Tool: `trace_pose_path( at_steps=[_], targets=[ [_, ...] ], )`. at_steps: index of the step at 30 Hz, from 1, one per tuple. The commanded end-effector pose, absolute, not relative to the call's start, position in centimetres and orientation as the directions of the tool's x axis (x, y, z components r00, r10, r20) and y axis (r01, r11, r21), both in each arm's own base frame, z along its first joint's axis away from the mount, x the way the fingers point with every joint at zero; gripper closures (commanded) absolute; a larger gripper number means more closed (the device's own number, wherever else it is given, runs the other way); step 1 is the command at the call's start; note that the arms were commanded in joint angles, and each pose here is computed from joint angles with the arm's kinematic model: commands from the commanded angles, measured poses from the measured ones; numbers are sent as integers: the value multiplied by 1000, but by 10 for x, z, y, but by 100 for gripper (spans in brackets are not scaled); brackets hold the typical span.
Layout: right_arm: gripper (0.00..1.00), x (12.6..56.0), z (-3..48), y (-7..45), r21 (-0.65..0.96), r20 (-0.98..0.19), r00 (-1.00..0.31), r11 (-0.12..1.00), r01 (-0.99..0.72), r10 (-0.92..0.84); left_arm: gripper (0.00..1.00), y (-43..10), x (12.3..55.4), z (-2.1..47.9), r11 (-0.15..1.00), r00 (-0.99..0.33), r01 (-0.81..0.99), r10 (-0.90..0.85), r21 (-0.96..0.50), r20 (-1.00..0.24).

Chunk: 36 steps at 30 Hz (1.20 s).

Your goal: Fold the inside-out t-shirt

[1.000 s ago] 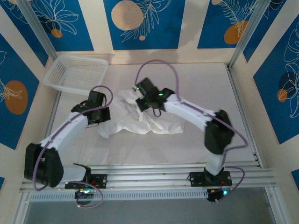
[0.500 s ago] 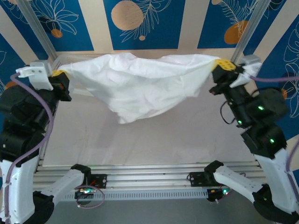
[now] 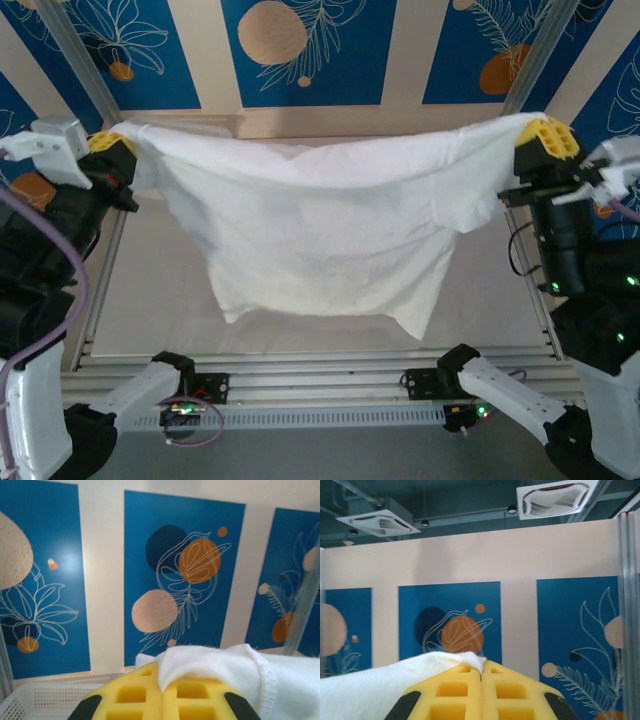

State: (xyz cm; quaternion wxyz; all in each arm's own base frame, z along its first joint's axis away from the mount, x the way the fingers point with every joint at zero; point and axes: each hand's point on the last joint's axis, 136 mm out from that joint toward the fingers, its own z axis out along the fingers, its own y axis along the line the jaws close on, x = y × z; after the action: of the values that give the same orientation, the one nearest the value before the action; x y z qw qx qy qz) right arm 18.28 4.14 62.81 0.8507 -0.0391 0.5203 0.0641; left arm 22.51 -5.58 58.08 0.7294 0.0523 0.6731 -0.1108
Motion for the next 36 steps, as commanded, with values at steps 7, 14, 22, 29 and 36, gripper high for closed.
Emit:
trace_pose_path(
  at_steps=[7, 14, 22, 29, 36],
  targets=[
    [100, 364, 513, -8, 162, -987, 27, 986, 40, 161, 100, -74, 399, 464, 996, -234, 81, -19, -39, -972],
    [63, 493, 406, -10, 236, -939, -265, 971, -29, 220, 61, -71, 528, 365, 993, -374, -10, -113, -118, -921],
    [34, 506, 369, 12, 208, -816, -566, 973, -98, 117, 33, -84, 555, 383, 966, -362, 108, -184, -237, -914],
    [33, 431, 360, 27, 355, -733, -627, 935, -21, 264, 22, -157, 432, 427, 862, -198, 457, -143, -220, -970],
    [33, 312, 273, 76, 688, -448, -662, 705, 175, 601, 8, -248, 277, 389, 595, 23, 795, 168, 121, -985]
  ],
)
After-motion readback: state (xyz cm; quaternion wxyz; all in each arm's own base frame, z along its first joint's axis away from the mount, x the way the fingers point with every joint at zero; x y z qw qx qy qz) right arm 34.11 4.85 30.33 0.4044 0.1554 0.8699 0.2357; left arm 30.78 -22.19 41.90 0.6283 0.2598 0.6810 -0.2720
